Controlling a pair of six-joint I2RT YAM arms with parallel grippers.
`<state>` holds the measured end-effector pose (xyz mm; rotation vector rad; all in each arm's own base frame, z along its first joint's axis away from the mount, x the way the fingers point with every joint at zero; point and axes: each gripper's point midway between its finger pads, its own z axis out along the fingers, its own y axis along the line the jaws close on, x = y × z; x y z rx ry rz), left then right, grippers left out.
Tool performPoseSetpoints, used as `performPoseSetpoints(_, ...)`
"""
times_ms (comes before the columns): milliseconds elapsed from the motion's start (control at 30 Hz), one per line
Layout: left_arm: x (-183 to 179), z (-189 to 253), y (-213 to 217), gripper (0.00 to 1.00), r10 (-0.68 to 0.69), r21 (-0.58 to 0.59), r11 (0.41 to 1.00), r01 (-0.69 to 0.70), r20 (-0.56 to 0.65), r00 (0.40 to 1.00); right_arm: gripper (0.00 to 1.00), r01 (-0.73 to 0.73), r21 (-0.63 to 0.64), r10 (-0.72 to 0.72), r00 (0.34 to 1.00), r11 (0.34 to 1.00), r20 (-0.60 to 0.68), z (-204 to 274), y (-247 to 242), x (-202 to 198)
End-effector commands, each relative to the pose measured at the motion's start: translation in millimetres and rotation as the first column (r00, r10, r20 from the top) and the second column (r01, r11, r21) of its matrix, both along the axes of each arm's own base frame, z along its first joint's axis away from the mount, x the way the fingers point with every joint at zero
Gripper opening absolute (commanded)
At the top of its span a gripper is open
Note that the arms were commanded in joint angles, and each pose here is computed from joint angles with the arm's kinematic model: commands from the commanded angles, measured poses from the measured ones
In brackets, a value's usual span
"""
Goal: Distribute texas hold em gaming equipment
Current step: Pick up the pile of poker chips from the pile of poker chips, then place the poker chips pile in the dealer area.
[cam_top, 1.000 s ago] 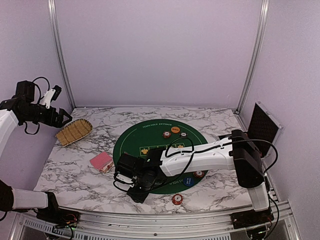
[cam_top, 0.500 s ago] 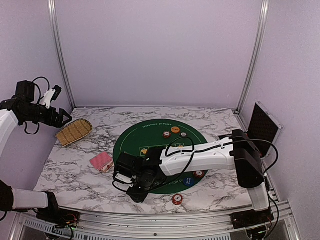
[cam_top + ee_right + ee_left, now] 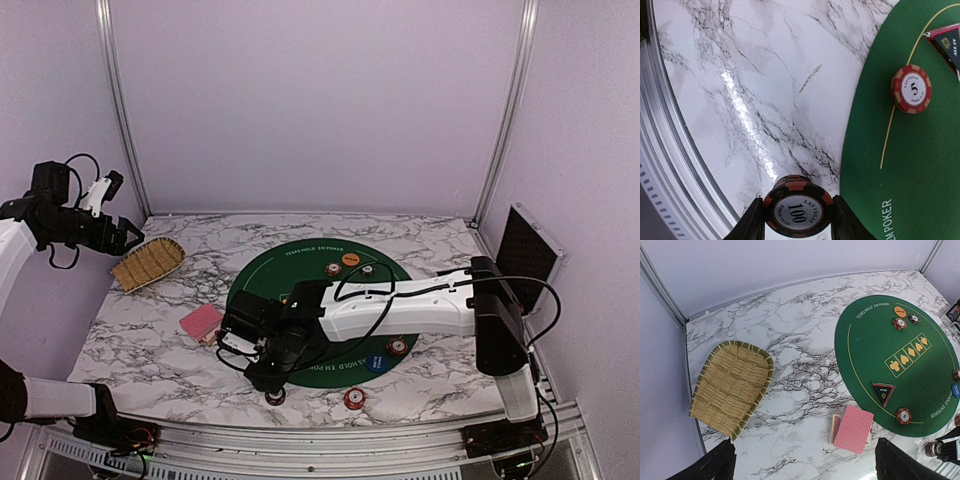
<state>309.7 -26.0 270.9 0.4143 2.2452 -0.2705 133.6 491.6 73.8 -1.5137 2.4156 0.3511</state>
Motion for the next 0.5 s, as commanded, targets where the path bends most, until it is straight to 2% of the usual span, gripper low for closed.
performPoseSetpoints(0,-3,9,1,0.99,-0.001,0.009,1.000,0.001,0.015,1.000,0.20,0.071,0.028,-0.072,0.997,0.997,0.031,22,-6,28)
performPoseSetpoints(267,-4,9,2,0.99,-0.001,0.018,1.000,0.000,0.020,1.000,0.19,0.091,0.010,-0.091,0.995,0.996,0.035,16,-16,37)
performPoseSetpoints(467,-3,8,0,0.99,-0.003,0.004,1.000,0.003,0.012,1.000,0.19,0.150,-0.008,-0.150,0.988,0.989,0.036,-3,-28,65)
